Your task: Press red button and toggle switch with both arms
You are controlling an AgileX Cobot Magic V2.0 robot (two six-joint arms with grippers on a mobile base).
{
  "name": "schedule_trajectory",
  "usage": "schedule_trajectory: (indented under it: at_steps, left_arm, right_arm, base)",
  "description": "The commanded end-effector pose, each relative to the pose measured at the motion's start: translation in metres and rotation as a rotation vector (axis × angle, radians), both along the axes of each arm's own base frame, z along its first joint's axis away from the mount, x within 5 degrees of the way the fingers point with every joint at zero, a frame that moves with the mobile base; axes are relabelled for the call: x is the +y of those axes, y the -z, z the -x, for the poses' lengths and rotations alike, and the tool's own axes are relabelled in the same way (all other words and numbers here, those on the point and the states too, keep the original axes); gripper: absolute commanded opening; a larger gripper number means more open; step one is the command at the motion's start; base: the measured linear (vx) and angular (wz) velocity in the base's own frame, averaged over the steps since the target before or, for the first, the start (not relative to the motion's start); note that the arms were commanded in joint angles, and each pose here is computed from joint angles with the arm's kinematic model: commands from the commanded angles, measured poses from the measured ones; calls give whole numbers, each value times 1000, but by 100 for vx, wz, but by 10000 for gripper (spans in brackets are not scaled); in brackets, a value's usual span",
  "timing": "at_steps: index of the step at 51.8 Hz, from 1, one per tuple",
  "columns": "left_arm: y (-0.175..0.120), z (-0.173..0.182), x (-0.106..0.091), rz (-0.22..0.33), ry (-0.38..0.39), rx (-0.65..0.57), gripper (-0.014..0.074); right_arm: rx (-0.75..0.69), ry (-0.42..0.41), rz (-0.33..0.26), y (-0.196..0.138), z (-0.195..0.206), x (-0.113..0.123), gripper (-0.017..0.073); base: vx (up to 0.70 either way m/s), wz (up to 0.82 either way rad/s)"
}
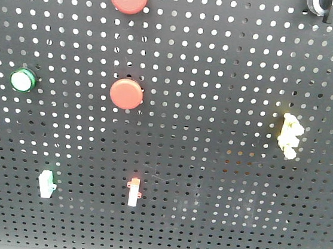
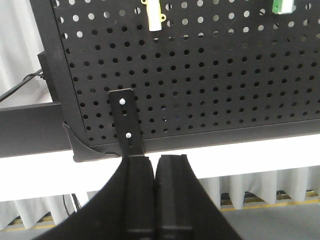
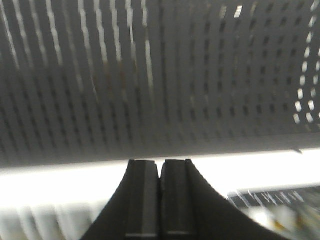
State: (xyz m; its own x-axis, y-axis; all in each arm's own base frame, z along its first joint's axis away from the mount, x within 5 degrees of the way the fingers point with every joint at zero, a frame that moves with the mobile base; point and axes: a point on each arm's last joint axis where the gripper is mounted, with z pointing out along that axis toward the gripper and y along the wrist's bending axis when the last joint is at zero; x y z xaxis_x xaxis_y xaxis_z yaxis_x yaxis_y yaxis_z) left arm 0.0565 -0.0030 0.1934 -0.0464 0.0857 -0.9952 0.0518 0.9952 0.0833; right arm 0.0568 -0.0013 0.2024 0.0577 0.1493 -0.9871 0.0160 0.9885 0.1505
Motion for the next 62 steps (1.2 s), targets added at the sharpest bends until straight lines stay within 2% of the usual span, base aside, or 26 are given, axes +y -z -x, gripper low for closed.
schedule_trajectory:
  at_steps: [1, 5, 9, 12, 20, 26, 31, 35, 38, 41, 43, 47, 51, 56, 62]
  left_arm:
    - [-6, 0, 1, 28, -8, -131, 1]
    - [-14, 1, 2, 131, -13, -213, 1]
    - [-25, 4, 4, 229, -19, -327, 1]
    - [-29, 5, 5, 245, -23, -385, 1]
    - [-39, 10, 7, 248, -31, -506, 1]
    - [-44, 12, 8, 252, -33, -556, 1]
    - [-54, 13, 7, 299, -12, -534, 1]
    - [-70, 16, 5, 323, 9, -481, 1]
    - [-85, 18, 3, 287, 20, -411, 1]
    - [-104, 19, 2, 211, 19, -363, 1]
    - [-116, 19, 1, 169, 17, -334, 1]
    - [-148, 16, 0, 112, 16, -298, 1]
    - [-176, 4, -1, 99, 20, -244, 1]
    - [-219, -14, -4, 160, 43, -222, 1]
    - [-250, -33, -7, 237, 73, -197, 1]
  right_arm:
    - [-259, 40, -88, -19, 5, -5, -3]
    - [-371, 63, -120, -29, 9, -8, -3]
    - [-434, 74, -122, -34, 12, -9, -3]
    - [-469, 81, -121, -36, 13, -10, -3]
    - [-575, 99, -118, -44, 19, -12, -3]
    - [-638, 103, -128, -50, 22, -12, -3]
    - [-541, 71, -90, -54, 19, -8, -3]
    - [-412, 34, 18, -66, 18, -2, -3]
    - [-305, 27, 92, -77, 19, 0, -3]
    - [-204, 33, 151, -90, 18, 0, -3]
    - [-161, 38, 169, -99, 17, -1, -3]
    - [-96, 38, 171, -119, 11, -1, -3]
    - [-65, 30, 146, -138, 2, -1, -3]
    - [-24, 8, 89, -162, -13, 0, -3]
    - [0, -15, 20, -180, -31, 1, -3]
  base:
    - [0, 0]
    - [0, 0]
    - [0, 0]
    - [0, 0]
    - [0, 0]
    - [0, 0]
    - [0, 0]
    - [0, 0]
    - [0, 0]
    - [0, 0]
    - [0, -1]
    - [0, 0]
    - [0, 0]
    - [0, 0]
    - [0, 0]
